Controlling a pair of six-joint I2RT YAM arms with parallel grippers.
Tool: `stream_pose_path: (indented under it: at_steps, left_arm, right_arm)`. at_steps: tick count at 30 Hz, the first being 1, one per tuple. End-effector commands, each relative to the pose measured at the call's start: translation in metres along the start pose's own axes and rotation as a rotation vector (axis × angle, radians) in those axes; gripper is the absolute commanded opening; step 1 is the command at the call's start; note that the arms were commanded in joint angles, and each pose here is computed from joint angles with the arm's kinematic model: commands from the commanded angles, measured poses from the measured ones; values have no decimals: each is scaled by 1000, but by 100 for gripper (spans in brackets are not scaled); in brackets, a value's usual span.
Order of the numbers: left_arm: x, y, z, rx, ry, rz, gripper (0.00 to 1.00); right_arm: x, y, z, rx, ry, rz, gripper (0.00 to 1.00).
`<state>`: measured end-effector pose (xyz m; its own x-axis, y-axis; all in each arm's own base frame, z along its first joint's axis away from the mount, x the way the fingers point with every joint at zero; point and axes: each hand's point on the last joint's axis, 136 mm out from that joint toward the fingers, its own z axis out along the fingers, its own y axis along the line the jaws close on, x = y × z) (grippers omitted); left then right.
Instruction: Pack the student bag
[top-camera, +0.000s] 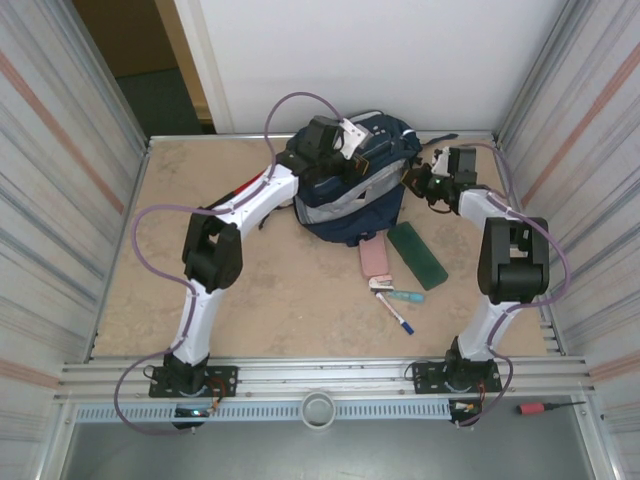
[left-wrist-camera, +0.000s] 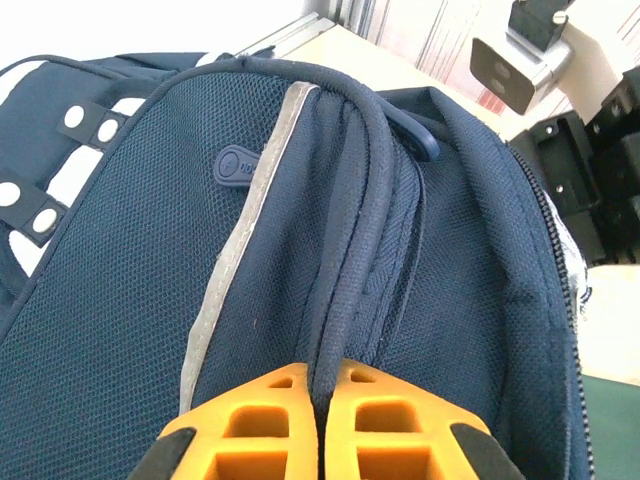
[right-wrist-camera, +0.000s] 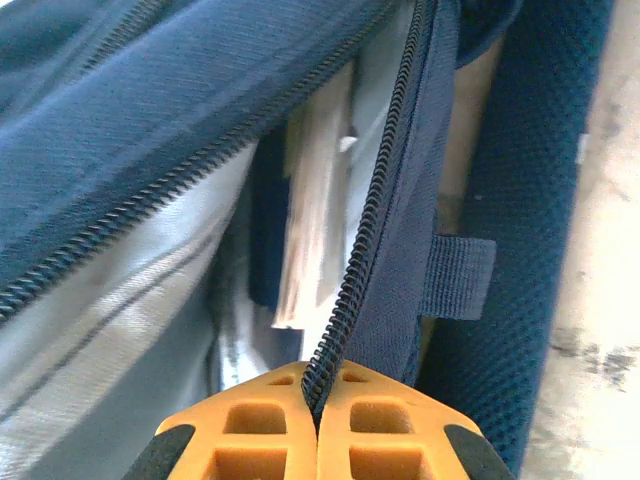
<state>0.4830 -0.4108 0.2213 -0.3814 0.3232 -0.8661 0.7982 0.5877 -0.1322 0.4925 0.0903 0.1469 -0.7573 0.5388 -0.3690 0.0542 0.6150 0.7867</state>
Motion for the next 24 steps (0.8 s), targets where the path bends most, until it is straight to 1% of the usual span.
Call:
stream_pose_path:
  at_steps: [1, 4, 8, 14, 19, 24]
  left_arm:
    - [-86, -39, -56, 79, -201, 53, 0]
    - [-89, -42, -59, 90, -203, 52, 0]
    - [-87, -52, -53, 117, -199, 68, 0]
    - [-97, -80, -49, 177, -206, 89, 0]
    - [-96, -96, -47, 205, -204, 97, 0]
    - [-110, -106, -59, 216, -233, 109, 0]
  right_arm:
    - [-27, 26, -19, -130, -17, -6, 0]
    - [-41, 17, -26, -135, -17, 32, 0]
    - [-56, 8, -31, -132, -35, 52, 0]
    - [-79, -3, -36, -85, -69, 65, 0]
    - [-82, -21, -32, 3, -72, 55, 0]
    - [-86, -25, -27, 10, -78, 50, 0]
